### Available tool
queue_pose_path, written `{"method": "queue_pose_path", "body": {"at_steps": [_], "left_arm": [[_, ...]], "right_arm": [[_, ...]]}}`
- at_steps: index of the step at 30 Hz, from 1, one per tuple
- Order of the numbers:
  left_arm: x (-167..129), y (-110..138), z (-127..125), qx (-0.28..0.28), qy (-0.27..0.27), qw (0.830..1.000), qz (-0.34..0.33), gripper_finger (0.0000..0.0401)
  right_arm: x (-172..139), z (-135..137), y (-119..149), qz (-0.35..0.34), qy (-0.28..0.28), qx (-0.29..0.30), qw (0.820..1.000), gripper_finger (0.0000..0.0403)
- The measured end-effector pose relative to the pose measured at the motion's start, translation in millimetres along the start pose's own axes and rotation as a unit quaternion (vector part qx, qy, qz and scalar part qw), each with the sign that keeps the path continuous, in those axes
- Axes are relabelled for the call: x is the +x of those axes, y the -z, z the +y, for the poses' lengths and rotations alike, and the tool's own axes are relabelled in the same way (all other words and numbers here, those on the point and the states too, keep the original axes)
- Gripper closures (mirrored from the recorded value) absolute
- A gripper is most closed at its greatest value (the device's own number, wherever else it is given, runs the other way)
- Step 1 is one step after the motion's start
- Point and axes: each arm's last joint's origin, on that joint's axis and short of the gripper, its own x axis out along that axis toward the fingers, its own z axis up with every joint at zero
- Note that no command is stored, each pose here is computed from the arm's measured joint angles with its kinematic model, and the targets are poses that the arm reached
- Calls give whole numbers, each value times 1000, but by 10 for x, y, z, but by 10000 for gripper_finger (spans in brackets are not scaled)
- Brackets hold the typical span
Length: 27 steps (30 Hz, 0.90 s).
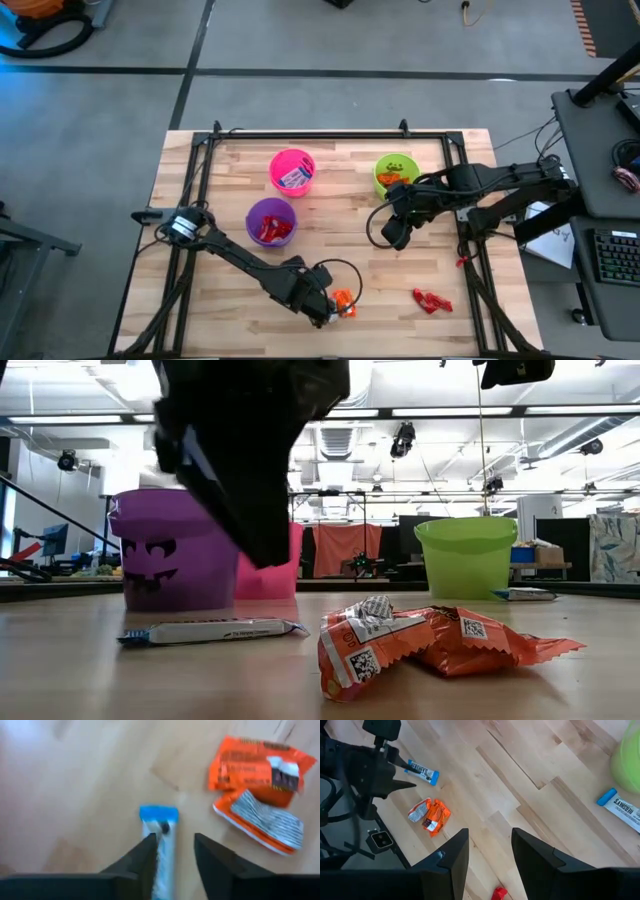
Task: Sort candy
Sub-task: Put the white chocolate into the pink bucket
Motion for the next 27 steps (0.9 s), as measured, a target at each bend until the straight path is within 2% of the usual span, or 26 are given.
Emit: {"method": "queue_pose_path", "body": {"at_steps": [2, 4, 7, 10, 15, 18, 20, 23, 27], "left_arm": [[-20, 22, -36, 55, -16, 998, -40, 257], [-57, 94, -112, 127, -37, 987, -94, 237], [-84, 314, -184, 162, -82, 970, -158, 231], [-52, 564, -200, 131, -72, 973, -177, 240], [34, 870, -235, 66, 3, 978, -198, 260], [-30, 883, -245, 48, 52, 972, -226, 270], [-42, 890, -201, 45, 67, 968, -239, 275], [-22, 924, -41, 47, 67, 970, -231, 280], [-152, 917, 152, 44, 100, 961, -256, 285]], "right_arm": [[0, 0, 0, 0, 0, 0, 1000, 261], [0, 0, 0, 0, 0, -3, 1000, 261], [0, 0, 0, 0, 0, -9, 1000, 261], [0, 0, 0, 0, 0, -14, 1000, 261], [-1, 1, -1, 0, 0, -25, 1000, 261], [0, 0, 0, 0, 0, -26, 1000, 261], [-1, 0, 0, 0, 0, -27, 1000, 261], [-1, 0, 0, 0, 0, -31, 1000, 261], [-1, 0, 0, 0, 0, -31, 1000, 261]]}}
